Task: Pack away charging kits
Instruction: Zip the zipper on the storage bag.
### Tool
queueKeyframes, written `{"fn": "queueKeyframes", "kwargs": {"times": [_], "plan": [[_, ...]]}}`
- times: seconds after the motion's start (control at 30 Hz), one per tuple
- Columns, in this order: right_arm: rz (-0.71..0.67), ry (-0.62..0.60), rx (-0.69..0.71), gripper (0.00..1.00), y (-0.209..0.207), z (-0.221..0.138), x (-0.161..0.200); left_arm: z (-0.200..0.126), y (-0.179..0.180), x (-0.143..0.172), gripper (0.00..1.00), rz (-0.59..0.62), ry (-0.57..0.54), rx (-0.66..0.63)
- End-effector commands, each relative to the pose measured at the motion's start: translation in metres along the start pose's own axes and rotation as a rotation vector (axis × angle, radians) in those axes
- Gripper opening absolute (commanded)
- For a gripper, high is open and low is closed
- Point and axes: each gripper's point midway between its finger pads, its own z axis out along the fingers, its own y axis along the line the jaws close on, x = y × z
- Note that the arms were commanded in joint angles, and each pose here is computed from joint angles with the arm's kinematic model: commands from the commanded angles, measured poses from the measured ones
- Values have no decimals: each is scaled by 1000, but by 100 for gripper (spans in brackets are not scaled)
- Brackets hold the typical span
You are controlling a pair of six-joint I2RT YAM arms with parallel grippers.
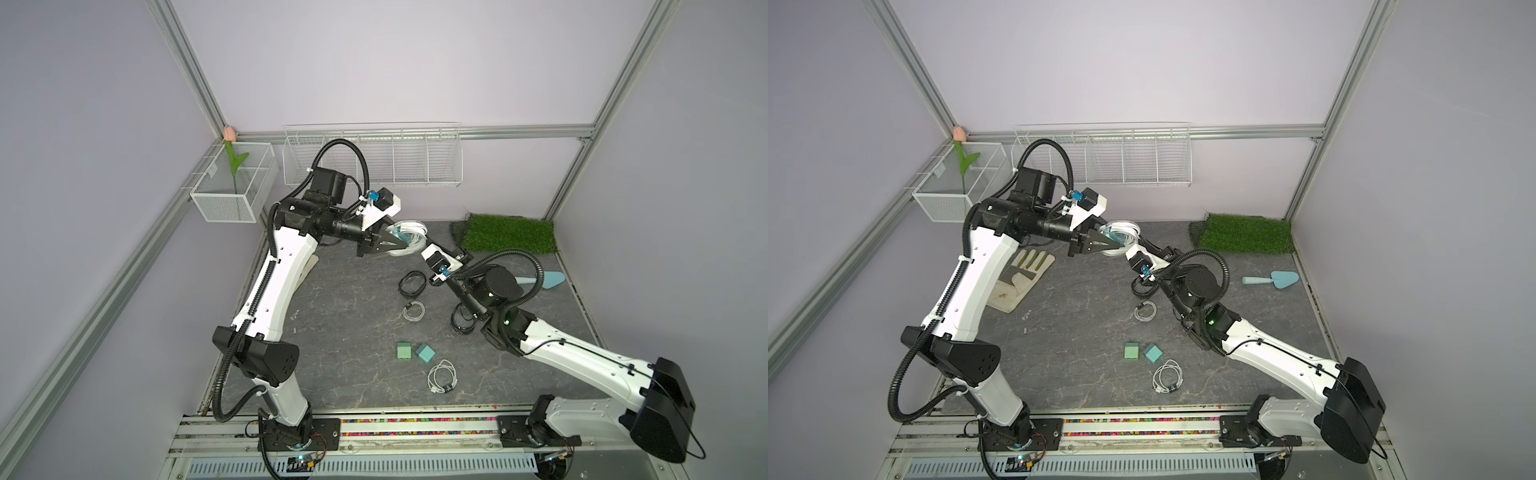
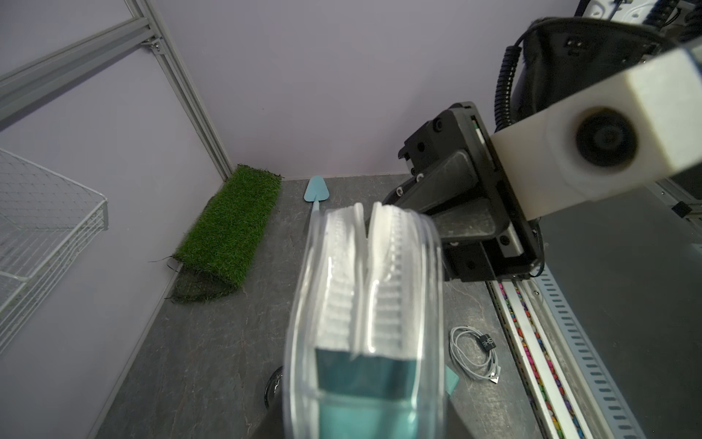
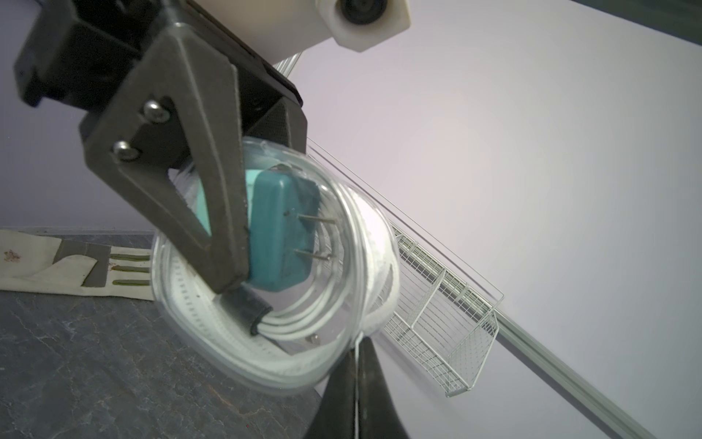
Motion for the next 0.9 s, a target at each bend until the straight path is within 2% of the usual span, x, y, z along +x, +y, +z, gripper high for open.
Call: {"fn": "queueKeyframes", "kwargs": {"times": [0.0,0.13,0.2,0.33,0.53,0.63,0.73,0.87], "plan": [[-115,-29,-51,7,-14,2,-15,2,-17,18,0,-8,87,73],[-88,24,-287,7,-11,0,-7,13,-19,33,0,-32,190,126],[-111,27,-267,7,-20,0,-3,18,-26,36,0,-27,220,164],[-177,11,-204,7,-32,-5,-1,23,-18,45,0,-38,276,131],[-225,34,-310,7,-21,-27,7,18,5,46,0,-67,263,38],[-232,39,-283,7,-30,-34,8,13,12,48,0,-88,257,12],[-242,54,-240,7,-43,-33,7,12,10,51,0,-89,262,25],[-239,55,-306,7,-36,-24,4,18,-6,48,0,-52,279,79]]}}
